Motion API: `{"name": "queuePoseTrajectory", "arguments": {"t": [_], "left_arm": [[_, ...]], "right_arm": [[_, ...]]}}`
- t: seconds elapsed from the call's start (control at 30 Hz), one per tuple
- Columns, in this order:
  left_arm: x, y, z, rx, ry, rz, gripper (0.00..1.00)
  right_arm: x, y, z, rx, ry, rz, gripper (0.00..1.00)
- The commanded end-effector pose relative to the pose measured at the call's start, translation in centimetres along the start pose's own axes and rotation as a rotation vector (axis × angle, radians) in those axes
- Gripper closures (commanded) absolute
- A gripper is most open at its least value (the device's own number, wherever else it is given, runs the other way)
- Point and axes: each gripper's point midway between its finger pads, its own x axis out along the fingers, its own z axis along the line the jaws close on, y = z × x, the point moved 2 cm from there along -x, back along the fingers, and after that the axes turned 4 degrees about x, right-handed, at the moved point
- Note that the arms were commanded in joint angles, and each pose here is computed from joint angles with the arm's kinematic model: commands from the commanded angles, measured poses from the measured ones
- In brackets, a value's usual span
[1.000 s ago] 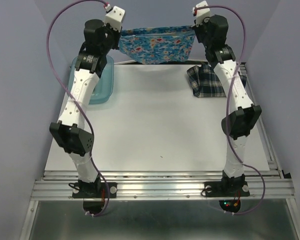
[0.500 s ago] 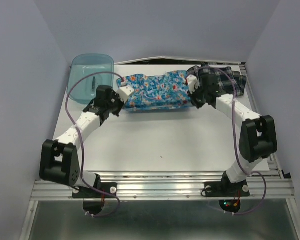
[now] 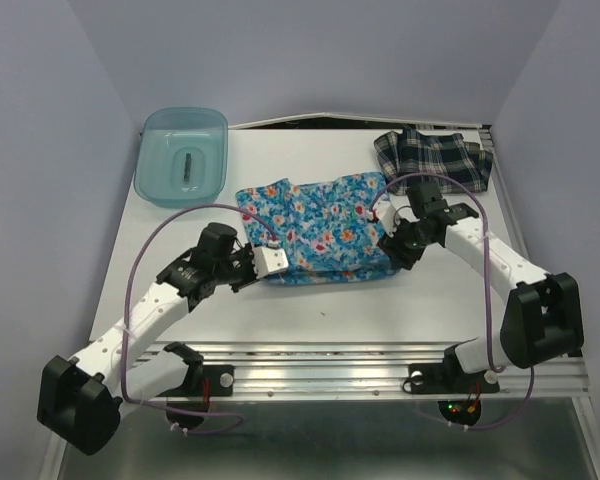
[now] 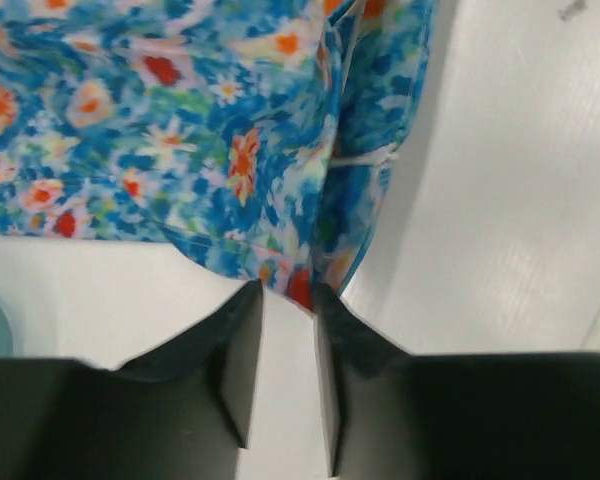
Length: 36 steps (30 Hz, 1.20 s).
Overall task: Fold and stack the skirts
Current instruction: Flatten the skirt out
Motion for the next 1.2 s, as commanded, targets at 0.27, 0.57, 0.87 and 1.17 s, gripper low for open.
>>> {"name": "queuePoseTrajectory", "arguments": {"t": [0.27,0.57,0.87,1.17], "left_arm": [[-4.4,-4.7,-1.0,0.007,0.062,-0.055,0.33],[2.7,-6.3,10.7,-0.450,-0.050,-0.042,0.59],[11.3,-9.5,24.2,-0.546,-0.170,-0.040,0.53],[17.5,-6.9,25.9,-0.593,-0.141,0.014,0.38]], "right_arm": [[-6.4,-4.4,4.7,-0.076,-0.073,-0.164,0.06],[0.2,-13.2,-4.7,0.256,0.114,-0.199,0.41],[5.0,-22.3,-13.5,0.290,0.278,-0.354,0.54],[11.6,-23.3,-18.3,0.265,0.376,-0.332,0.33]]}}
